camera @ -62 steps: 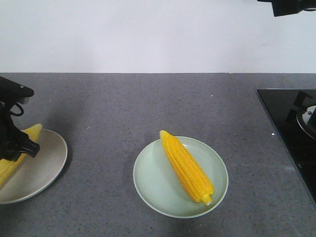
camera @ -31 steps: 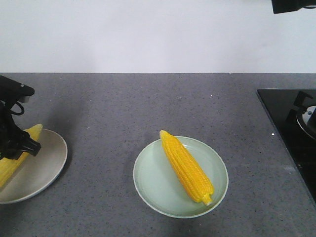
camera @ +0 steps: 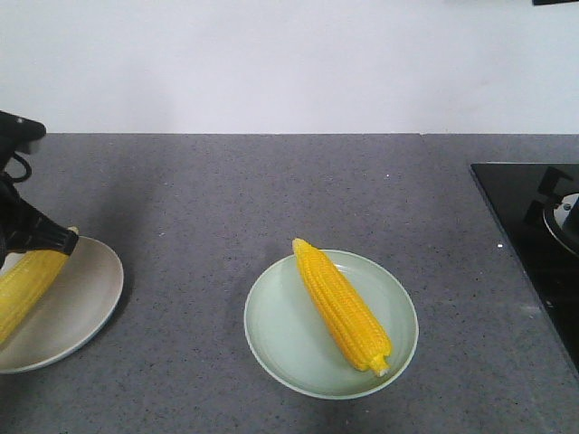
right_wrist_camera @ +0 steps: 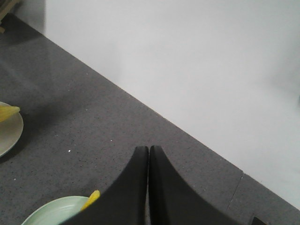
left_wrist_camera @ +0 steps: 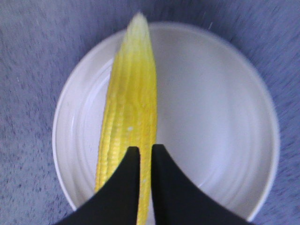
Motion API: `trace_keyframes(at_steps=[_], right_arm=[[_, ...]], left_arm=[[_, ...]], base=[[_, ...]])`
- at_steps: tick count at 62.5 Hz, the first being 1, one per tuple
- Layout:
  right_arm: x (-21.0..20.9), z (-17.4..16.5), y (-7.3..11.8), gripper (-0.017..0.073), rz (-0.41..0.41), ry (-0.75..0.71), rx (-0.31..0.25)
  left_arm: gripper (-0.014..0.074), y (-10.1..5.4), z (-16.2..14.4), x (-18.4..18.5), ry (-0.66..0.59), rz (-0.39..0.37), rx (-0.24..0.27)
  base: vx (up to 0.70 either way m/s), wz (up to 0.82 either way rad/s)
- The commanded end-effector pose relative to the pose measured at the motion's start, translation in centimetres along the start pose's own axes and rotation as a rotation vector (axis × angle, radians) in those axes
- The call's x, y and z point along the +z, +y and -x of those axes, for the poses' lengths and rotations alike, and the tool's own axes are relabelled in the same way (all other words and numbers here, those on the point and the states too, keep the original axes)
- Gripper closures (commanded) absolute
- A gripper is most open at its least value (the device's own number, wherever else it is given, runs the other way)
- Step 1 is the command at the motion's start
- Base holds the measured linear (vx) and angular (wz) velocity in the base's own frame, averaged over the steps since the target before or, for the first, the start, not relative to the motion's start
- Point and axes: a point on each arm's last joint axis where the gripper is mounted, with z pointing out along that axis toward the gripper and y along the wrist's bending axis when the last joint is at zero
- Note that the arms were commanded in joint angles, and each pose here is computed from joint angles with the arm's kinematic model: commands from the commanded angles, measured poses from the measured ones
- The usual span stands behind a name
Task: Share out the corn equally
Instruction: 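Open the left gripper and lift it off the cob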
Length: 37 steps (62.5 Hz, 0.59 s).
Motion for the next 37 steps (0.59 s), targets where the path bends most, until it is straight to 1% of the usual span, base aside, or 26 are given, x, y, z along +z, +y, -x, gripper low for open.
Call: trace_keyframes(at_steps=[1,6,13,20,23,30,37], right_arm=[[-2.9,1.3,-0.1,0.0562,-0.054,-0.139,-0.012],[-3.8,1.2,0.0,0.0562,-0.060,-0.141,-0.020],[-4.8,0.9,0.1,0.0562,-0.071,-0.127,-0.018],[-5.1,-0.2,0.4,0.0562,-0.085,-0.157,-0.012],[-4.5,-1.4,0.6,0.0562,-0.092,-0.161,-0.007],[-3.9,-4.9,1.3,0.0562,-0.103,-0.165,0.018],[-3.9,-9.3,2.3,0.0562,-0.116,-0.169,0.051]], left_arm=[[0.0602,0.3,0.4,-4.0,-0.216,-0.044,-0.054],[0.0602,0.4,0.0,-6.2,-0.317,-0.083,-0.077],[0.0602,0.5,-0.8,-9.1,-0.452,-0.121,-0.065],[0.0602,0.4,-2.1,-11.4,-0.611,-0.171,-0.066],[0.0602,0.4,-3.2,-12.2,-0.680,-0.182,-0.045],[0.0602,0.0,-5.6,-12.3,-0.770,-0.198,-0.010],[0.0602,-0.5,-8.5,-11.0,-0.801,-0.232,-0.025]], base=[[0.00,0.00],[0.00,0.00],[0.00,0.00],[0.00,0.00],[0.00,0.00],[0.00,0.00],[0.00,0.00]])
